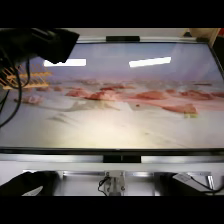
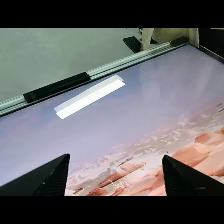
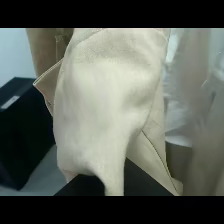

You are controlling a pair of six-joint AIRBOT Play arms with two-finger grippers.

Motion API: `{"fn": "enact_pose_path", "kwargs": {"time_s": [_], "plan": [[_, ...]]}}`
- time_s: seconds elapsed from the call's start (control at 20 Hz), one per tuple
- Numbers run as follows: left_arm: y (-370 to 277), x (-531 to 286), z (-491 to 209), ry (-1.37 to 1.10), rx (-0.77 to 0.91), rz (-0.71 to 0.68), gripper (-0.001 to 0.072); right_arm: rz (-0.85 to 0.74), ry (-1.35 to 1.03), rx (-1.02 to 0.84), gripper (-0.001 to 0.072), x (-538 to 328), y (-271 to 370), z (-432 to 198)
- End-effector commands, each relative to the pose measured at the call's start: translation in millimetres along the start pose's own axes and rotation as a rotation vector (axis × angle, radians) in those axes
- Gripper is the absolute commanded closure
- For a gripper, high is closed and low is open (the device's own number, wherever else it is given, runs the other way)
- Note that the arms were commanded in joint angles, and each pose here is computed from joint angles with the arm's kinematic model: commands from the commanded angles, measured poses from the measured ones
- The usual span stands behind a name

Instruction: Fold the shirts.

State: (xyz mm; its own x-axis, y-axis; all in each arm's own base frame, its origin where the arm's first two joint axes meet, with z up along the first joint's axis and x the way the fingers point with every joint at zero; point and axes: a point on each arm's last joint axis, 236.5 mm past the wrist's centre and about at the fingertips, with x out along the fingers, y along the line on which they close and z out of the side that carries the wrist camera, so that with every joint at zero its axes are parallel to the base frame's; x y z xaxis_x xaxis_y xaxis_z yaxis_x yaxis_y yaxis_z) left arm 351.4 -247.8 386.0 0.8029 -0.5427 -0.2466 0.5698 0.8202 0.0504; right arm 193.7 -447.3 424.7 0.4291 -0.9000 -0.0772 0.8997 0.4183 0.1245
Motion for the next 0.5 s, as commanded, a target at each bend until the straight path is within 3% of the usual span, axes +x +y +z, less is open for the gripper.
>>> {"fn": "enact_pose_path", "kwargs": {"time_s": [0.0, 0.45], "plan": [[0, -1, 1, -0.002, -0.023, 0.001, 0.0035, -0.068, -0.035, 0.054, 0.0662, 12, -36, 3], [0, 0, 1, -0.002, -0.075, 0.001, 0.0034, -0.171, -0.032, 0.179, 0.0661, 15, -116, -5]]}}
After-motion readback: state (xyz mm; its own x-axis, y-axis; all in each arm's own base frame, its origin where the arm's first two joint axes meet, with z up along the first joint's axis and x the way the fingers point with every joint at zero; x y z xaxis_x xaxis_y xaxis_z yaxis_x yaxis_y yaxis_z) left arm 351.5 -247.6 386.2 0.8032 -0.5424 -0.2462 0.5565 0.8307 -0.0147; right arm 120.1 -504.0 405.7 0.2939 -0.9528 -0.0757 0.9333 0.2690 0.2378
